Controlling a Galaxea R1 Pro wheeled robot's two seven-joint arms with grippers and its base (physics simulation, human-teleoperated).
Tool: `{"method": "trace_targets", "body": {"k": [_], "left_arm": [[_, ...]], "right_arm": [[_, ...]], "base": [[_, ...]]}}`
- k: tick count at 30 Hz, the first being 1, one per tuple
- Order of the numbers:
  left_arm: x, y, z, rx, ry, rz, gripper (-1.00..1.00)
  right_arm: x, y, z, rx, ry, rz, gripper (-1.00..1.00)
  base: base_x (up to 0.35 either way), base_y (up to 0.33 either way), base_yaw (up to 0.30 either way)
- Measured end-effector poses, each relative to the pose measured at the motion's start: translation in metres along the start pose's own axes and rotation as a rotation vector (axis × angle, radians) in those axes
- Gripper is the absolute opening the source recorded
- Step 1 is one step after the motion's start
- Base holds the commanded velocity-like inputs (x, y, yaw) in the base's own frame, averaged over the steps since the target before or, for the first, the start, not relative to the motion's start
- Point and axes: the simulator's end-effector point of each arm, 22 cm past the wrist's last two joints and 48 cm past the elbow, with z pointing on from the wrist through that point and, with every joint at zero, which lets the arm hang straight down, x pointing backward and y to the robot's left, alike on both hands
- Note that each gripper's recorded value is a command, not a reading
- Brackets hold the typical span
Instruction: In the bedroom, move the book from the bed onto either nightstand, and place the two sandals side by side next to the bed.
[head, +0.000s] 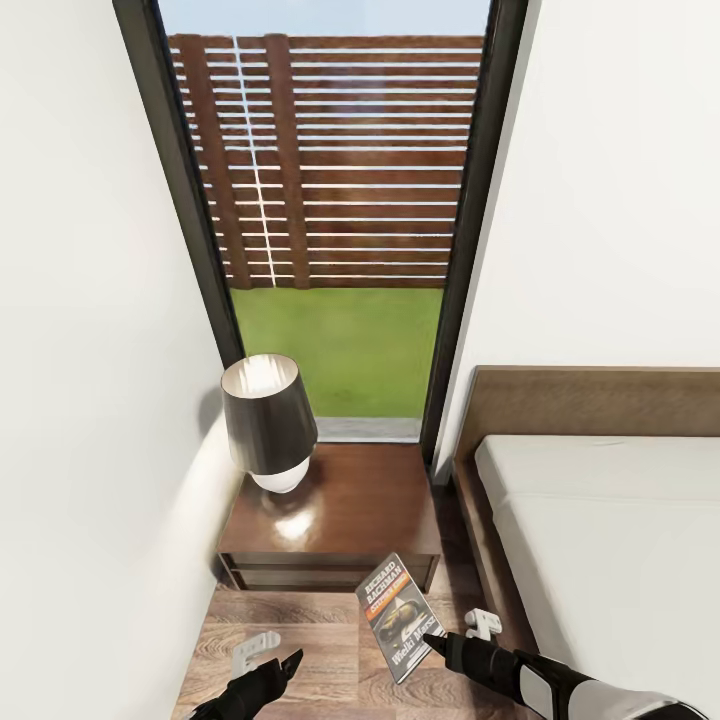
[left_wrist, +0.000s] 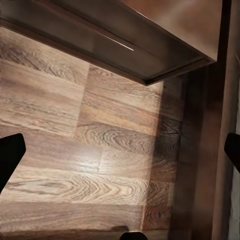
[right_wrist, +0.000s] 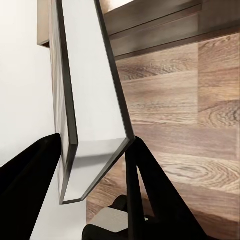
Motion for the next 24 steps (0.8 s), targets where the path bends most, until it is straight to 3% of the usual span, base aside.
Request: {"method": "trace_targets", "body": {"k": [5, 6, 7, 8, 10, 12, 16, 19, 24], "left_arm": [[-0.009, 0.003, -0.004, 0.031, -0.016, 0.010, 1.00], [-0.011, -0.002, -0.006, 0.074, -0.018, 0.014, 1.00], [-0.017, -0.017, -0.012, 0.175, -0.024, 0.021, 1.00], [-0.020, -0.022, -0.015, 0.217, -0.027, 0.026, 1.00], [-0.034, -0.044, -0.030, 0.377, -0.046, 0.049, 1.00], [-0.052, -0.057, -0.041, 0.474, -0.076, 0.084, 1.00], [-0.089, -0.064, -0.048, 0.524, -0.102, 0.117, 1.00], [-0.143, -0.075, -0.055, 0.536, -0.119, 0.135, 1.00], [-0.182, -0.096, -0.070, 0.575, -0.118, 0.125, 1.00]], "right_arm": [[0.000, 0.000, 0.000, 0.000, 0.000, 0.000, -1.00], [0.000, 0.000, 0.000, 0.000, 0.000, 0.000, -1.00], [0.000, 0.000, 0.000, 0.000, 0.000, 0.000, -1.00], [0.000, 0.000, 0.000, 0.000, 0.000, 0.001, -1.00], [0.000, 0.000, 0.000, -0.001, 0.000, 0.000, -1.00], [0.000, 0.000, 0.000, 0.000, 0.000, 0.000, -1.00], [0.000, 0.000, 0.000, 0.000, 0.000, 0.000, -1.00], [0.000, 0.000, 0.000, 0.000, 0.000, 0.000, -1.00], [0.000, 0.000, 0.000, 0.000, 0.000, 0.000, -1.00]], "base": [[0.000, 0.000, 0.000], [0.000, 0.000, 0.000], [0.000, 0.000, 0.000], [0.000, 0.000, 0.000], [0.000, 0.000, 0.000], [0.000, 0.000, 0.000], [0.000, 0.000, 0.000], [0.000, 0.000, 0.000], [0.000, 0.000, 0.000]]}}
